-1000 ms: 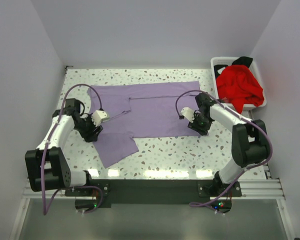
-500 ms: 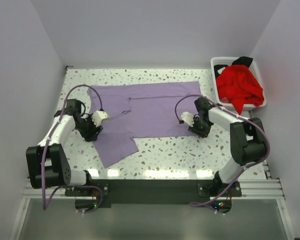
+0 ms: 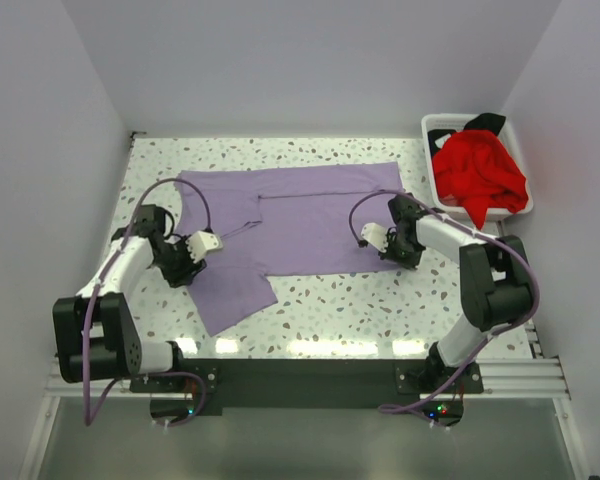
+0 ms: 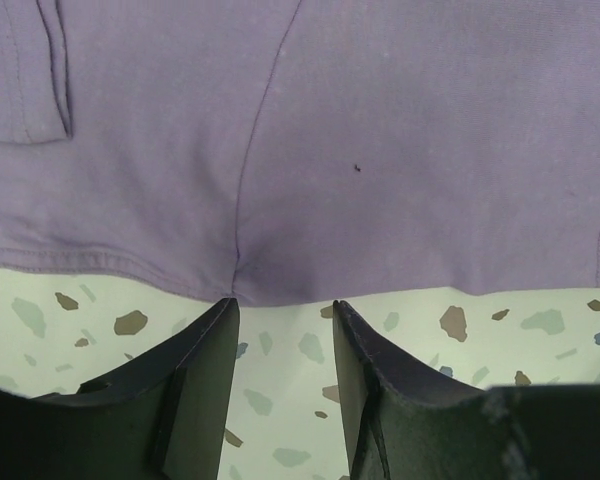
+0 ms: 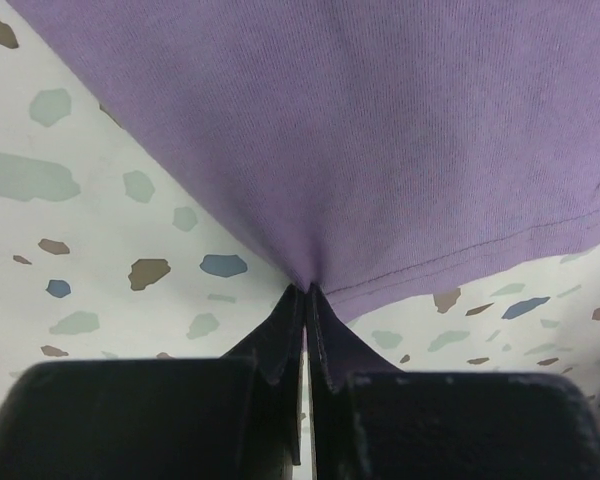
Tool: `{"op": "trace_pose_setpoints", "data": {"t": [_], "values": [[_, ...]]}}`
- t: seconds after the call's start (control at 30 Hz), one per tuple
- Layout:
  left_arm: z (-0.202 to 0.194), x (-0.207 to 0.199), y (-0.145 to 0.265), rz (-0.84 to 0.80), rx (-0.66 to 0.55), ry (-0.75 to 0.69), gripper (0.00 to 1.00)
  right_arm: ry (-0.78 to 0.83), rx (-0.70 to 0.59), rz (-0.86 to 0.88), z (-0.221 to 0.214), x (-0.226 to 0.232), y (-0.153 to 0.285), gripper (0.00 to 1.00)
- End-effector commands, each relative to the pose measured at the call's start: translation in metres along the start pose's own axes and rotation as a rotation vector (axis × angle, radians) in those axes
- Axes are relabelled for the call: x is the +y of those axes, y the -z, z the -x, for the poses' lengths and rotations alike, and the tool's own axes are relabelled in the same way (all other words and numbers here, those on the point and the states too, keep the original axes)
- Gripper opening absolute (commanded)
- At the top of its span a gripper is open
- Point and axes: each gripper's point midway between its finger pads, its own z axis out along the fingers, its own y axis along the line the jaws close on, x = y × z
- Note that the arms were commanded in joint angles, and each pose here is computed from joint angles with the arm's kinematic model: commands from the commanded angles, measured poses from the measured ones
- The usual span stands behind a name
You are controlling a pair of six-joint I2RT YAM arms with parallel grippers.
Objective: Fold and stack the t-shirts
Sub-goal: Fold the tshirt
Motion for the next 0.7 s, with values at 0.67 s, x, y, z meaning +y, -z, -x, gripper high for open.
{"op": "trace_pose_setpoints", "data": {"t": [0.67], "values": [[-0.04,-0.037,-0.05,-0.015,0.154,-0.18,0.24,-0.028,-0.019,0.023,0.011,-0.007,0.007,0.0]]}}
